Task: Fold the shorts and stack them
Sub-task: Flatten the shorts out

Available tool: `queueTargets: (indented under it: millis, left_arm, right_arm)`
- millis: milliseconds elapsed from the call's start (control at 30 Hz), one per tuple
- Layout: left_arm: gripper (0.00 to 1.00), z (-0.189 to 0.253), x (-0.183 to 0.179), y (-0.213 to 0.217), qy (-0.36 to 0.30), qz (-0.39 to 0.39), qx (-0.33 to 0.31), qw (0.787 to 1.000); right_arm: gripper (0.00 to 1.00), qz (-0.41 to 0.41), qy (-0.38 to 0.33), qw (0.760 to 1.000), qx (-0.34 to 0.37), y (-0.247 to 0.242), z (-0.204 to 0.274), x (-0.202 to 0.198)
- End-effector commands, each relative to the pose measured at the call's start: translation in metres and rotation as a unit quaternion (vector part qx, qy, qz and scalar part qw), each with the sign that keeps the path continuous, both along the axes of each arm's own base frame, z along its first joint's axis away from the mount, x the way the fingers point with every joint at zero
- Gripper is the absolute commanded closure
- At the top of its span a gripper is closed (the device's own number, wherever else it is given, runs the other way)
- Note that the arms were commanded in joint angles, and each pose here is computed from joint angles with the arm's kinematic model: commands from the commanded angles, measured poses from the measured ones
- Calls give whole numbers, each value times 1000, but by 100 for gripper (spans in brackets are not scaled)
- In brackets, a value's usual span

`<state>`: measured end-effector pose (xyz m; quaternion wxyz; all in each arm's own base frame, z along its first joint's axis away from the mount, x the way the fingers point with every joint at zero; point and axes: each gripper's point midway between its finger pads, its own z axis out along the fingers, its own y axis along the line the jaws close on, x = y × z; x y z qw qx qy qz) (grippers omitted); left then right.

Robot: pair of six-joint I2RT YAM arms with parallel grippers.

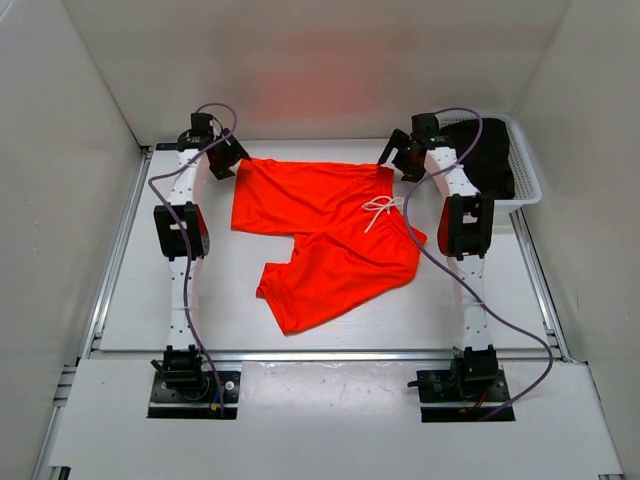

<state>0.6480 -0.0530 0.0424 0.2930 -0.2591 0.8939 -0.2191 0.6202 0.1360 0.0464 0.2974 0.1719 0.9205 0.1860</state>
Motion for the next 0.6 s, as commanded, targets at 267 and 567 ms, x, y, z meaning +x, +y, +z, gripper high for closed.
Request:
queueTargets:
  millis: [267,567]
  left_arm:
    - [0,219,-83,39,-121,24,93,988]
    - [27,160,-251,-53,-8,-96,77,992]
  right_arm:
    - [3,57,-204,976,52,34,234,-26]
    - [85,48,-64,997,-3,25,151,-197]
